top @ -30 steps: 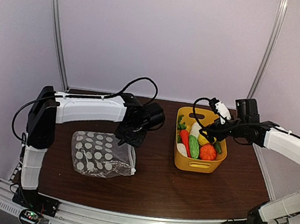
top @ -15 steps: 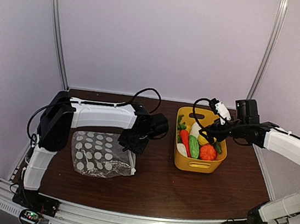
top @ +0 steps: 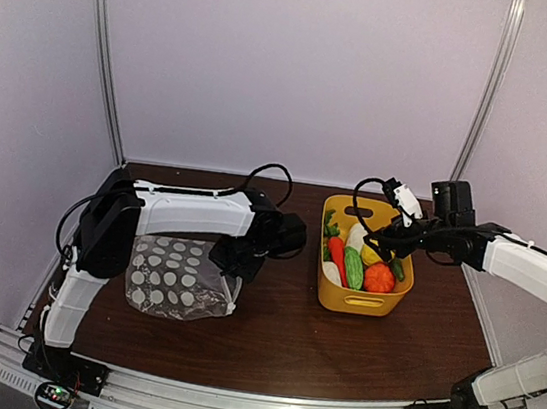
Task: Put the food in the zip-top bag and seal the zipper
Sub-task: Pick up the zipper food storage bag at the center of the board, then open the zipper food storage bag at the center of the board.
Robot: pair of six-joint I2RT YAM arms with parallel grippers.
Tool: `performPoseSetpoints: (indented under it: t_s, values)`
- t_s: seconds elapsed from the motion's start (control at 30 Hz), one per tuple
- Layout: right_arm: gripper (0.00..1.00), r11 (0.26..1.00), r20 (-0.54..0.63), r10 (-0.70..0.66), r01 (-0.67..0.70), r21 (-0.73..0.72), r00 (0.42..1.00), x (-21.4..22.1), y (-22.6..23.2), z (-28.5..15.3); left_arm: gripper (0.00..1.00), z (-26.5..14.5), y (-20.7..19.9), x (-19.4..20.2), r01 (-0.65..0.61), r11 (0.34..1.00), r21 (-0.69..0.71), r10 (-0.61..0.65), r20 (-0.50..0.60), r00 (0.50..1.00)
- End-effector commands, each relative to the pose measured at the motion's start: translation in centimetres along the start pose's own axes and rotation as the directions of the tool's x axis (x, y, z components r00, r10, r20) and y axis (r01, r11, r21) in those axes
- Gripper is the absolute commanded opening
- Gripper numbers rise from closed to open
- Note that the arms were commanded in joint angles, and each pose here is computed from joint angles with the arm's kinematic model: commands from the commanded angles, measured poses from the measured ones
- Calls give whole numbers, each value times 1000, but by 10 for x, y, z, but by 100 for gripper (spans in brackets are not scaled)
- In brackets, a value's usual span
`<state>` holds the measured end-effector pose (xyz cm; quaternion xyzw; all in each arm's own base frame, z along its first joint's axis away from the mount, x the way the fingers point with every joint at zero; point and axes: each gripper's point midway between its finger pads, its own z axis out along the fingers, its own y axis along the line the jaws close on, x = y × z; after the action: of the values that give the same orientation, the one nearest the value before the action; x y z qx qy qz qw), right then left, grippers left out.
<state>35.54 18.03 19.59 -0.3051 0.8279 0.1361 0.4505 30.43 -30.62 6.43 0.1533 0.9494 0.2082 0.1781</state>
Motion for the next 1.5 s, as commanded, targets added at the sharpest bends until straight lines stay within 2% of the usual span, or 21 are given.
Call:
performPoseSetpoints:
  t_s: [0.0,0.13,0.27,0.37,0.43,0.6,0.77,0.87,0.97,1.17,1.47]
  values:
    - [97,1000,11,-10,10,-6,1000,0,2,-4,0,-17,10,-8,-26,999,-38,27,39,999]
    - [97,1000,12,-14,14,-4,1000,0,2,-4,0,-45,29,-26,-47,997,-56,53,114,992]
    - [96,1000,8,-16,16,-6,1000,-11,1,-8,0,-91,53,-52,-49,999,-21,53,251,967]
    - [96,995,20,-20,22,-100,1000,-34,15,-18,0,-125,68,-69,-80,996,28,64,379,923]
    - [95,987,16,-4,7,-159,1000,-48,26,-20,0,-147,86,-79,-54,998,31,33,471,882]
    - [92,959,14,14,-10,-282,1000,-87,68,-13,0,-174,113,-93,23,1000,11,-24,591,806]
    - [90,954,25,50,-40,-298,998,-135,94,13,0,-177,120,-102,118,993,7,-95,632,769]
    - [90,935,57,123,-96,-341,991,-169,105,17,0,-178,116,-104,154,986,59,-156,641,752]
    - [89,903,63,178,-138,-408,982,-183,119,20,0,-173,103,-104,141,981,136,-196,642,741]
    - [88,877,2,245,-221,-427,969,-176,133,39,0,-165,82,-104,121,965,231,-245,644,725]
    - [86,870,-135,303,-332,-364,943,-150,148,75,0,-153,67,-100,148,938,312,-318,612,724]
